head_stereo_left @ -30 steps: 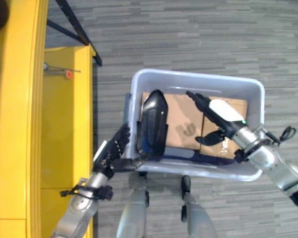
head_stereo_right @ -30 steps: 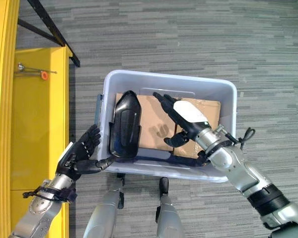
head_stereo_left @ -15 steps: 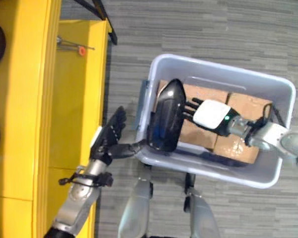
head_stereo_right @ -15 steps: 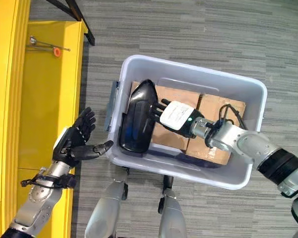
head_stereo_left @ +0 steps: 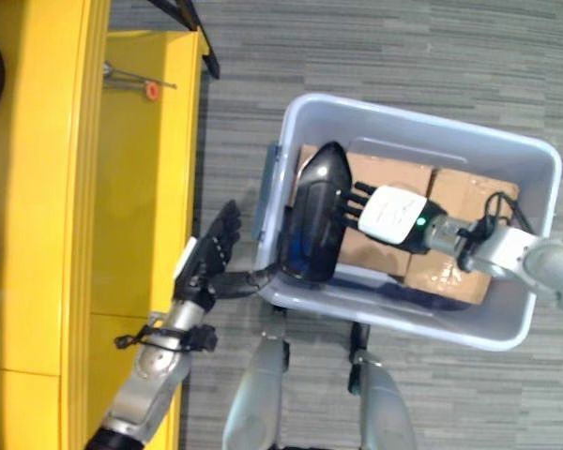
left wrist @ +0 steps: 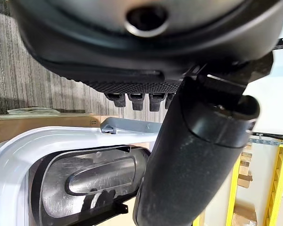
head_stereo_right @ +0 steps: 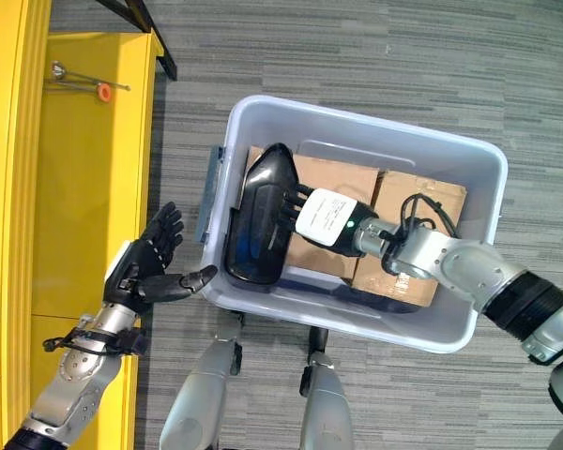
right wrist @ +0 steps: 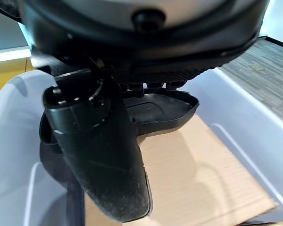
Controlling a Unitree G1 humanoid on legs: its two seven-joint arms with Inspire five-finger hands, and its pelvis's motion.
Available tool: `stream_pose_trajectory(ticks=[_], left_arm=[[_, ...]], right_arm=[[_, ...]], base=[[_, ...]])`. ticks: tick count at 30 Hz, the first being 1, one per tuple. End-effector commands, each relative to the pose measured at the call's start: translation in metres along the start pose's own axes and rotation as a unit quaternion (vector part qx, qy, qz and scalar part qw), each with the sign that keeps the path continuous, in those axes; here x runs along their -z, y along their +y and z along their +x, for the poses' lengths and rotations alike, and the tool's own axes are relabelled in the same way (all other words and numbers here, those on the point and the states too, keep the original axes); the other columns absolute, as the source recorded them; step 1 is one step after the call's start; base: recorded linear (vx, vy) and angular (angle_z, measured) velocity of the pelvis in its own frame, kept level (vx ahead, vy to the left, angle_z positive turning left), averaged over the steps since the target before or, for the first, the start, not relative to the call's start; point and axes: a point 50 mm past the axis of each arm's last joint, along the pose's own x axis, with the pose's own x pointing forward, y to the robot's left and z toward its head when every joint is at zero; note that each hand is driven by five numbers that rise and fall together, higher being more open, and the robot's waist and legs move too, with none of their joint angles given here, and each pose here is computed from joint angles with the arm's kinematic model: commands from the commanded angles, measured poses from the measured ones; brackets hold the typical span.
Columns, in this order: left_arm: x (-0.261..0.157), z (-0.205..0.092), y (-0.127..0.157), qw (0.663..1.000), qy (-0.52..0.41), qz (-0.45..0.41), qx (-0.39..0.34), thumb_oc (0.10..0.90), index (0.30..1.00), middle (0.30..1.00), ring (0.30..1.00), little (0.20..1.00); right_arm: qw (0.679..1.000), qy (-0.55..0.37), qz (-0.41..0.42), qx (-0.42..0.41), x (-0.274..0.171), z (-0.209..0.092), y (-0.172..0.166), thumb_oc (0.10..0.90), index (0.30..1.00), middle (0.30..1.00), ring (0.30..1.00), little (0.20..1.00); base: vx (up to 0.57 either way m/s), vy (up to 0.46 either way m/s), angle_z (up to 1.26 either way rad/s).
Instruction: Move parts from the plastic box to the shelf.
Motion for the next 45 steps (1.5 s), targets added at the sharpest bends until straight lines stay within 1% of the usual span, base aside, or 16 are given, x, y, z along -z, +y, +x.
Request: stream_pose_trajectory(ticks=[1, 10, 17, 24, 27, 32, 33, 37, 38, 40, 41, 42, 45], left_arm=[[-0.029, 0.005, -0.01, 0.996, -0.092, 0.004, 0.016, 0.9, 1.0, 1.0, 1.0, 1.0], [-0.034, 0.006, -0.012, 0.994, -0.105, -0.001, 0.01, 0.9, 1.0, 1.0, 1.0, 1.0], [-0.035, 0.007, -0.013, 0.994, -0.112, -0.002, 0.006, 0.9, 1.0, 1.0, 1.0, 1.0], [-0.034, 0.007, -0.013, 0.994, -0.113, -0.004, 0.002, 0.9, 1.0, 1.0, 1.0, 1.0], [-0.035, 0.007, -0.013, 0.993, -0.117, -0.008, -0.002, 0.9, 1.0, 1.0, 1.0, 1.0], [-0.04, 0.008, -0.013, 0.991, -0.13, -0.012, -0.007, 0.9, 1.0, 1.0, 1.0, 1.0], [-0.039, 0.008, -0.013, 0.991, -0.13, -0.016, -0.012, 0.9, 1.0, 1.0, 1.0, 1.0], [-0.039, 0.007, -0.014, 0.991, -0.132, -0.016, -0.016, 0.9, 1.0, 1.0, 1.0, 1.0], [-0.039, 0.008, -0.014, 0.991, -0.132, -0.016, -0.016, 0.9, 1.0, 1.0, 1.0, 1.0], [-0.038, 0.008, -0.015, 0.991, -0.13, -0.018, -0.017, 0.9, 1.0, 1.0, 1.0, 1.0], [-0.038, 0.008, -0.015, 0.991, -0.13, -0.017, -0.017, 0.9, 1.0, 1.0, 1.0, 1.0], [-0.037, 0.008, -0.015, 0.991, -0.129, -0.016, -0.016, 0.9, 1.0, 1.0, 1.0, 1.0], [-0.036, 0.011, -0.015, 0.991, -0.128, -0.018, -0.017, 0.9, 1.0, 1.0, 1.0, 1.0]], right_arm=[[0.997, 0.012, -0.059, 0.043, 0.021, -0.003, -0.033, 0.9, 1.0, 1.0, 1.0, 1.0], [0.996, 0.021, -0.052, 0.068, 0.023, 0.002, -0.043, 0.9, 1.0, 1.0, 1.0, 1.0], [0.996, 0.021, -0.043, 0.071, 0.021, 0.007, -0.041, 0.9, 1.0, 1.0, 1.0, 1.0], [0.997, 0.037, -0.034, 0.058, 0.024, 0.01, -0.032, 0.9, 1.0, 1.0, 1.0, 1.0], [0.997, 0.058, -0.023, 0.035, 0.03, 0.011, -0.017, 0.9, 1.0, 1.0, 1.0, 1.0], [0.997, 0.074, -0.021, 0.012, 0.034, 0.009, -0.005, 0.9, 1.0, 1.0, 1.0, 1.0], [0.996, 0.087, -0.014, -0.005, 0.037, 0.009, 0.005, 0.9, 1.0, 1.0, 1.0, 1.0], [0.994, 0.102, -0.003, -0.045, 0.04, 0.01, 0.024, 0.9, 1.0, 1.0, 1.0, 1.0], [0.994, 0.103, -0.004, -0.044, 0.04, 0.01, 0.024, 0.9, 1.0, 1.0, 1.0, 1.0], [0.991, 0.108, 0.004, -0.076, 0.039, 0.013, 0.038, 0.9, 1.0, 1.0, 1.0, 1.0], [0.991, 0.107, 0.008, -0.085, 0.038, 0.014, 0.041, 0.541, 0.498, 0.498, 0.498, 0.498], [0.989, 0.107, 0.015, -0.098, 0.037, 0.014, 0.046, 0.4, 0.3, 0.3, 0.3, 0.3], [0.987, 0.086, 0.026, -0.134, 0.026, 0.015, 0.059, 0.4, 0.3, 0.3, 0.3, 0.3]], base=[[0.0, 0.0, 0.0], [0.0, -0.001, 0.04], [0.0, 0.005, 0.04], [0.0, 0.005, 0.02], [0.0, 0.005, 0.01], [-0.01, 0.005, 0.05], [-0.01, 0.011, 0.07], [-0.01, -0.005, 0.09], [0.0, 0.0, 0.0], [0.0, 0.0, 0.0], [0.0, 0.006, -0.05], [0.02, -0.02, -0.13], [0.02, -0.03, -0.12]])
